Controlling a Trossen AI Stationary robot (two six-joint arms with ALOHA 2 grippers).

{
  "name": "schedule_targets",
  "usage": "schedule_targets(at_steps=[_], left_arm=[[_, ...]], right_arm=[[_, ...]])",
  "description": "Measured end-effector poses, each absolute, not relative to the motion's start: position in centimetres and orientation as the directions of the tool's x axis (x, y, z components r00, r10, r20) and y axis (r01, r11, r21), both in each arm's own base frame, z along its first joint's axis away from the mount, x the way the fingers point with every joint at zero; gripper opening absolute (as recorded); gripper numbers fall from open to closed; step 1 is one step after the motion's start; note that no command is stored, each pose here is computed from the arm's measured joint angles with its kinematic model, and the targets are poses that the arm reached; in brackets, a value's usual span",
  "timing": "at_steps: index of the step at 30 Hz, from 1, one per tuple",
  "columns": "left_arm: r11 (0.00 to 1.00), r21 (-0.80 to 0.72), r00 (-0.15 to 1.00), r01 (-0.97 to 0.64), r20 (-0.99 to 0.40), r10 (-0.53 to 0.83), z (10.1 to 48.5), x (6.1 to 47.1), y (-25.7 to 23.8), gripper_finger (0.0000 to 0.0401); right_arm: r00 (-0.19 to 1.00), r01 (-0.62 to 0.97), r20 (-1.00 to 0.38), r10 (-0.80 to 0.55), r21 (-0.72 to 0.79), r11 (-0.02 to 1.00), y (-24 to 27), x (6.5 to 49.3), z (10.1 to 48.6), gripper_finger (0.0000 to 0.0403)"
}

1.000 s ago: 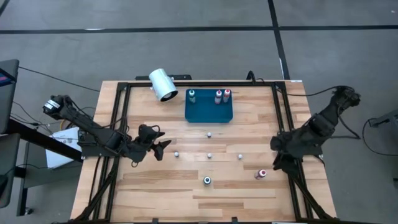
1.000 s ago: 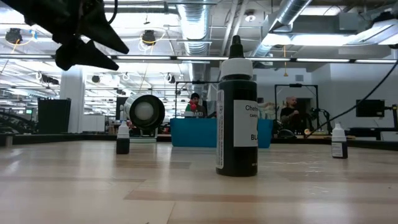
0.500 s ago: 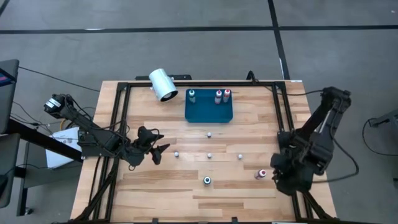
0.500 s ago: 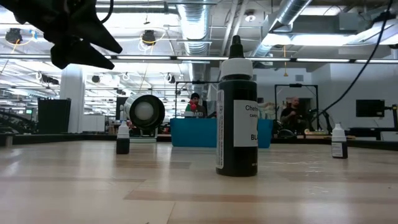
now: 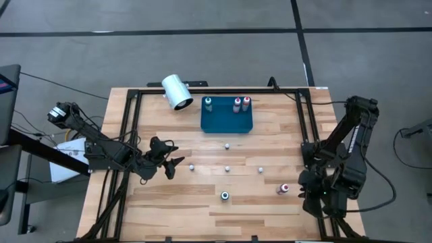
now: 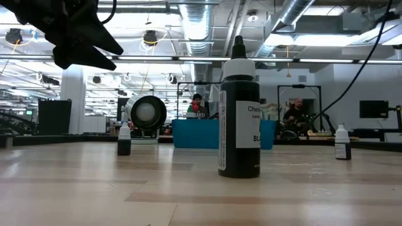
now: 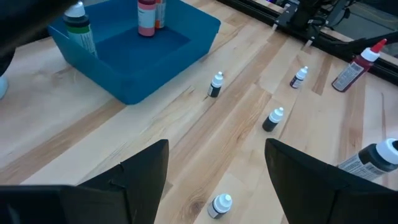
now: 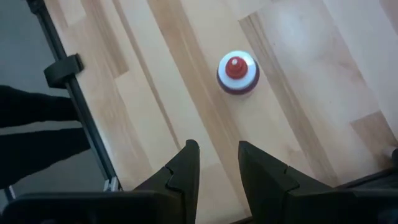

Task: Pick & Place food coloring
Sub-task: Put the large red and orange food coloring bottle into the blue bin

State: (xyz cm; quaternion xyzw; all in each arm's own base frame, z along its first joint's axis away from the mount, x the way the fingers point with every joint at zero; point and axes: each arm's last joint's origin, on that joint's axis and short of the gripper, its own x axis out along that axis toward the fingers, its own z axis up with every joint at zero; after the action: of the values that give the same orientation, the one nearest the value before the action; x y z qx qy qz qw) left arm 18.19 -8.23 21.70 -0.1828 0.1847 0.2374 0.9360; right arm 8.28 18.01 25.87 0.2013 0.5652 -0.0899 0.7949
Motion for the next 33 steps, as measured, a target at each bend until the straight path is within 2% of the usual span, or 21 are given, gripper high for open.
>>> schedule_targets(at_steps=[14, 19, 26, 33], left_arm=[[0.869, -0.214, 0.843, -0.445, -0.428, 0.326, 22.9, 18.8, -6.3, 0.0258], [0.877, -0.232, 0.874, -0.422, -0.360, 0.325, 22.9, 17.7, -5.4, 0.0258], [0.912, -0.286, 0.940, -0.294, -0.258, 0.222, 21.8, 14.6, -4.5, 0.0258], [0.926, -0.258, 0.954, -0.277, -0.189, 0.232, 21.2, 12.3, -3.4, 0.0258]], right_arm=[[0.326, 0.377, -0.945, -0.003, 0.128, 0.917, 17.2, 8.0, 25.7, 0.0190], [0.359, 0.399, -0.933, -0.026, 0.128, 0.908, 17.1, 8.1, 25.8, 0.0195], [0.368, 0.407, -0.930, -0.010, 0.152, 0.901, 17.2, 8.1, 25.8, 0.0196], [0.363, 0.443, -0.932, -0.022, 0.152, 0.884, 17.8, 9.2, 25.1, 0.0201]])
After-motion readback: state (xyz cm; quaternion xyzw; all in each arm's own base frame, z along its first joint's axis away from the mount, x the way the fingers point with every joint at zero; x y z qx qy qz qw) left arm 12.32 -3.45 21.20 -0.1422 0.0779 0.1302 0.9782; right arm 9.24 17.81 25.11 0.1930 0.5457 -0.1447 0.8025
